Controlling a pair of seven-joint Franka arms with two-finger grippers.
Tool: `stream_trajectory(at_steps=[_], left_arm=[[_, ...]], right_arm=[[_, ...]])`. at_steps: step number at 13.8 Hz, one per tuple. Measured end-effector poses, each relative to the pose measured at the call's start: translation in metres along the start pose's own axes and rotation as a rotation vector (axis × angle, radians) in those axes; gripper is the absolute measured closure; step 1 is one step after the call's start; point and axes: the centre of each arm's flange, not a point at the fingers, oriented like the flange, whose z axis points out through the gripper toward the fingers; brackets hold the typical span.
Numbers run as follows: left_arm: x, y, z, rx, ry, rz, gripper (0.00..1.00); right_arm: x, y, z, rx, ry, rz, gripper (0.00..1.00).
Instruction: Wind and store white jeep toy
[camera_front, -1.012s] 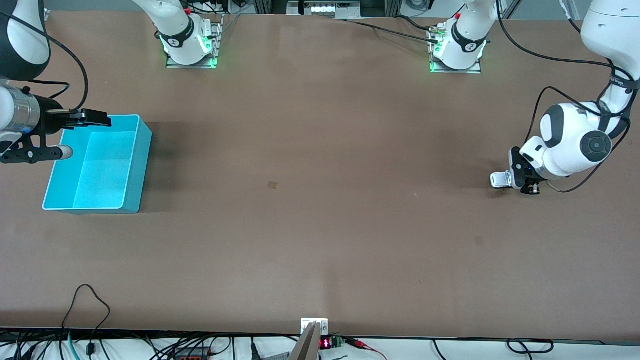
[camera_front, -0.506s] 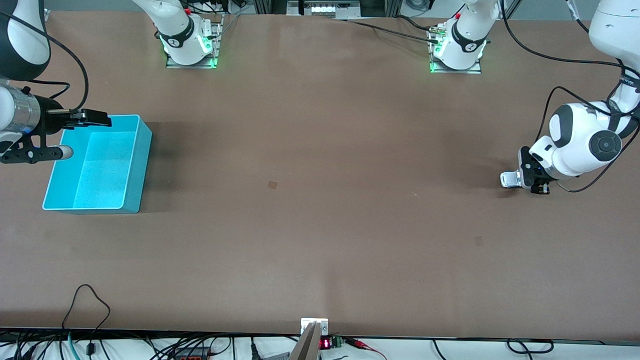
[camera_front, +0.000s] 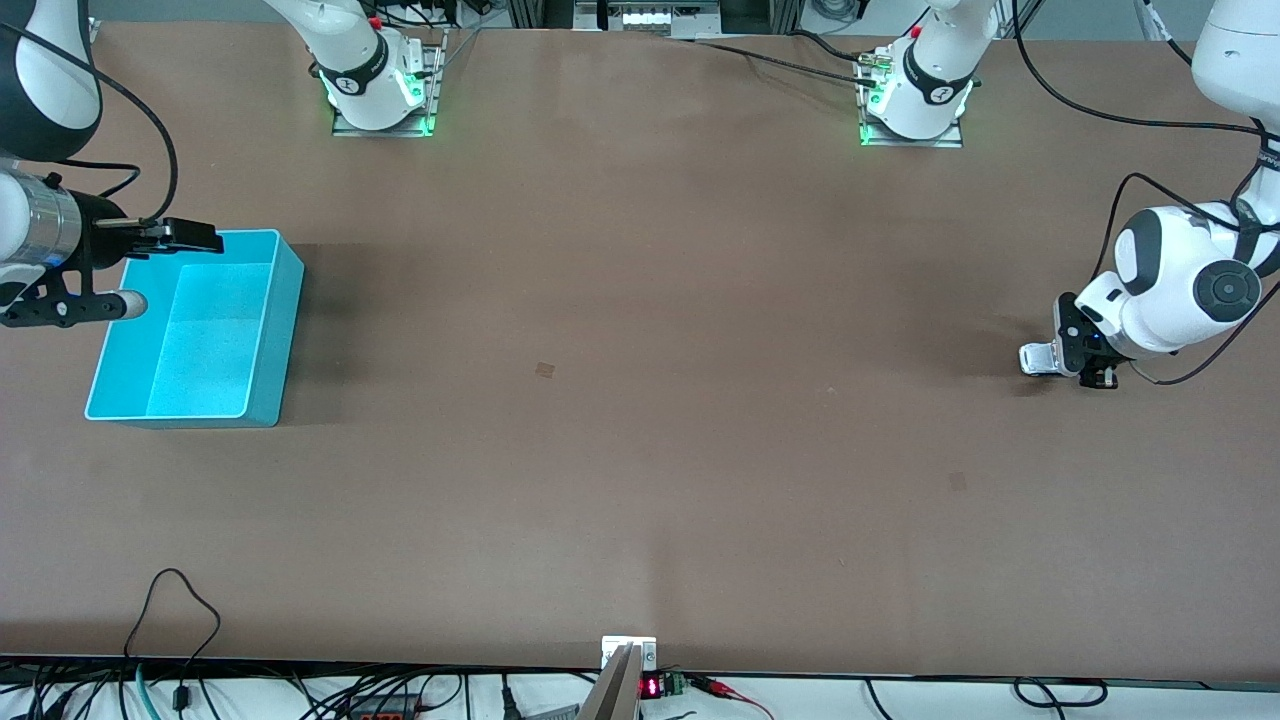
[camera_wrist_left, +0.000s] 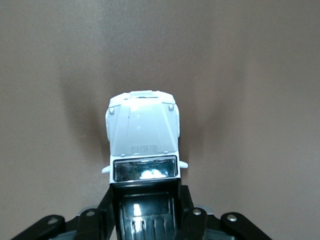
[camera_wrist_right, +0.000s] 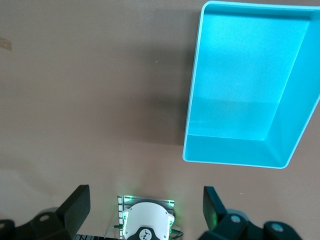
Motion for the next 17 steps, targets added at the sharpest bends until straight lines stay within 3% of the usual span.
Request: stream_trajectory(at_steps=[3,7,8,13,17], left_arm=[[0.005,-0.002,0.001,0.003,0.005,0.031,0.44],[0.033,-0.018,-0.020,0.020,0.020,0.099,0.04],[0.032,-0.020,-0.030,0.021,0.019,0.092,0.00],[0.026,-0.024,-0.078,0.029,-0.003,0.078,0.00],[0.048,-0.035,-0.110,0.070,-0.012,0.118,0.00]], right_arm=[[0.000,0.000,0.000,0.000,0.000,0.000,0.00],[0.000,0.000,0.000,0.000,0.000,0.000,0.00],[0.000,0.000,0.000,0.000,0.000,0.000,0.00],[0.000,0.000,0.000,0.000,0.000,0.000,0.00],[0.000,0.000,0.000,0.000,0.000,0.000,0.00]])
